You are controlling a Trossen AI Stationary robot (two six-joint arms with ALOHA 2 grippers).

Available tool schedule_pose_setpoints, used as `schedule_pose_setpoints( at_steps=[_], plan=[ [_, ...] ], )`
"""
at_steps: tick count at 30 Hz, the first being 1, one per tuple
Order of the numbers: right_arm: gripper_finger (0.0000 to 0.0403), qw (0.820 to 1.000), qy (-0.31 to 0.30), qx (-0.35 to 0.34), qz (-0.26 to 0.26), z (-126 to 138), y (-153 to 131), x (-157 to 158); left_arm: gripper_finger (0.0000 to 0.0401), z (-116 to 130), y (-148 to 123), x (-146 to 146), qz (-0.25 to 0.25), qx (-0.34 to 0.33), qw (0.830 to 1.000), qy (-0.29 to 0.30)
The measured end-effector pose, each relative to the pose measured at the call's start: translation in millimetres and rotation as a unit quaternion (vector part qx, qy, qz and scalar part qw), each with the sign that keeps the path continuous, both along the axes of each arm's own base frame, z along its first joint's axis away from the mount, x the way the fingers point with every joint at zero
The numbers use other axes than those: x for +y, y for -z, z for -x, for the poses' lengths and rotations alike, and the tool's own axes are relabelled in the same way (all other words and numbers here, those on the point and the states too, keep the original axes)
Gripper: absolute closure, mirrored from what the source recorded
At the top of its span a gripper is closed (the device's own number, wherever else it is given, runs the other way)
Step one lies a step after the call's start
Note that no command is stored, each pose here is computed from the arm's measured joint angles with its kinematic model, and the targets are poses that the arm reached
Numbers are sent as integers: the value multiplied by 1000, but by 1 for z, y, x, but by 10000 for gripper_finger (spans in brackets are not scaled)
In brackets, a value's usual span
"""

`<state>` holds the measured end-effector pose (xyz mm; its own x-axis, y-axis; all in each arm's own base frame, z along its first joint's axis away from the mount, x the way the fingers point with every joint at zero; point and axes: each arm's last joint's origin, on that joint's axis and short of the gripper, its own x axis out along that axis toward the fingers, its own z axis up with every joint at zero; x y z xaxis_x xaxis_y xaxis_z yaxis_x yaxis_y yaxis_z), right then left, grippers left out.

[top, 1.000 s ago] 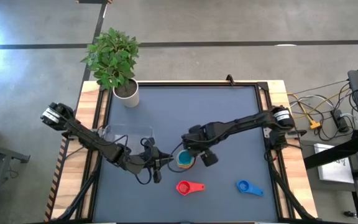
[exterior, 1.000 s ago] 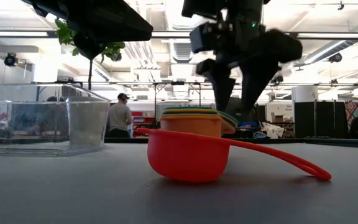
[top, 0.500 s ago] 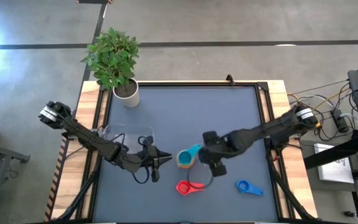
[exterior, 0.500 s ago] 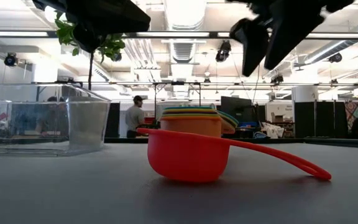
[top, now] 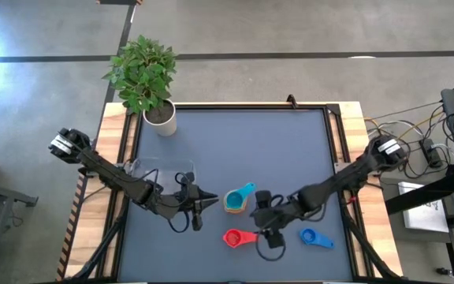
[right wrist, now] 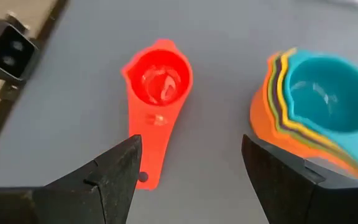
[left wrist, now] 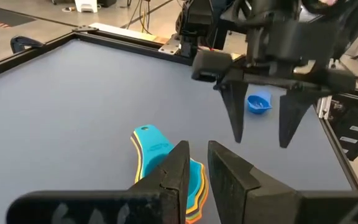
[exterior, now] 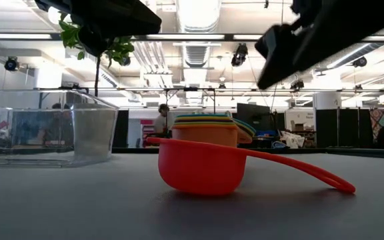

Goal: Nest measuring cups in basket
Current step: Stack the orange measuring cup on top of the light blue measuring cup

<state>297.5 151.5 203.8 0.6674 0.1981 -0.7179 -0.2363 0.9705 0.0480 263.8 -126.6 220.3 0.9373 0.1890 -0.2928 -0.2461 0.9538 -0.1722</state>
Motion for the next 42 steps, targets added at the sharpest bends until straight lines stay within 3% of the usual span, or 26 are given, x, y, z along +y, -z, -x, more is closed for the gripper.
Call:
schedule_pose_setpoints(
  at_steps=[5,10,25,42],
  plan=[
    [140,998,53,13,24,-8,21,5,360,0,0,1,0,-1,1000,-2],
    [146,997,53,32,35,-20,39,14,360,0,0,1,-1,0,1000,-3],
    [145,997,52,33,51,-30,54,43,360,0,2,3,-13,5,1000,-25],
    [149,994,91,44,38,-31,67,44,360,0,2,3,-12,4,1000,-27]
  ],
)
